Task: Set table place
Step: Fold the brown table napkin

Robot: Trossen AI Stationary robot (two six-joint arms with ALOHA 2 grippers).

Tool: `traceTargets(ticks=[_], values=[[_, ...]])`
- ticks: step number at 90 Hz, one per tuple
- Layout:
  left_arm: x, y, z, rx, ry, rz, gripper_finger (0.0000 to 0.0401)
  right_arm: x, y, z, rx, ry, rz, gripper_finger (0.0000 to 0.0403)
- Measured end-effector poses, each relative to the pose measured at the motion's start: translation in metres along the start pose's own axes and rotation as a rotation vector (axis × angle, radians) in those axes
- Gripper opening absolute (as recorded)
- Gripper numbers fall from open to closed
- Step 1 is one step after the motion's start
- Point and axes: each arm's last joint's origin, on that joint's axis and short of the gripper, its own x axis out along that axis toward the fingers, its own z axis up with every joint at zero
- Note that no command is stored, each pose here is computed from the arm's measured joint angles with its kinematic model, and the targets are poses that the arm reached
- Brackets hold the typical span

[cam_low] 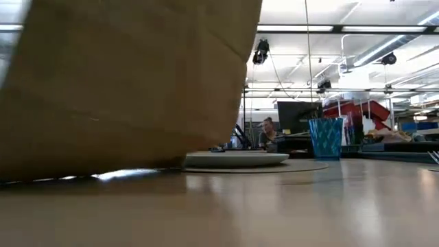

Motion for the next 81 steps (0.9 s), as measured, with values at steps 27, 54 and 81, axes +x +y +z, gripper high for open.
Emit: traceTargets(ticks=[27,54,81], values=[[0.012,-0.008,-0.012,-0.005,0.034,-0.008,0.0,-0.005,0.0,-0.006,0.044,0.031,0.025,0.0],[0.052,-0.016,-0.034,0.023,0.074,0.038,0.0,0.003,0.006,-0.004,0.05,0.058,0.041,0.0],[0.095,-0.026,-0.097,-0.098,0.149,-0.015,0.0,0.05,0.035,-0.006,0.061,0.229,0.119,0.0]])
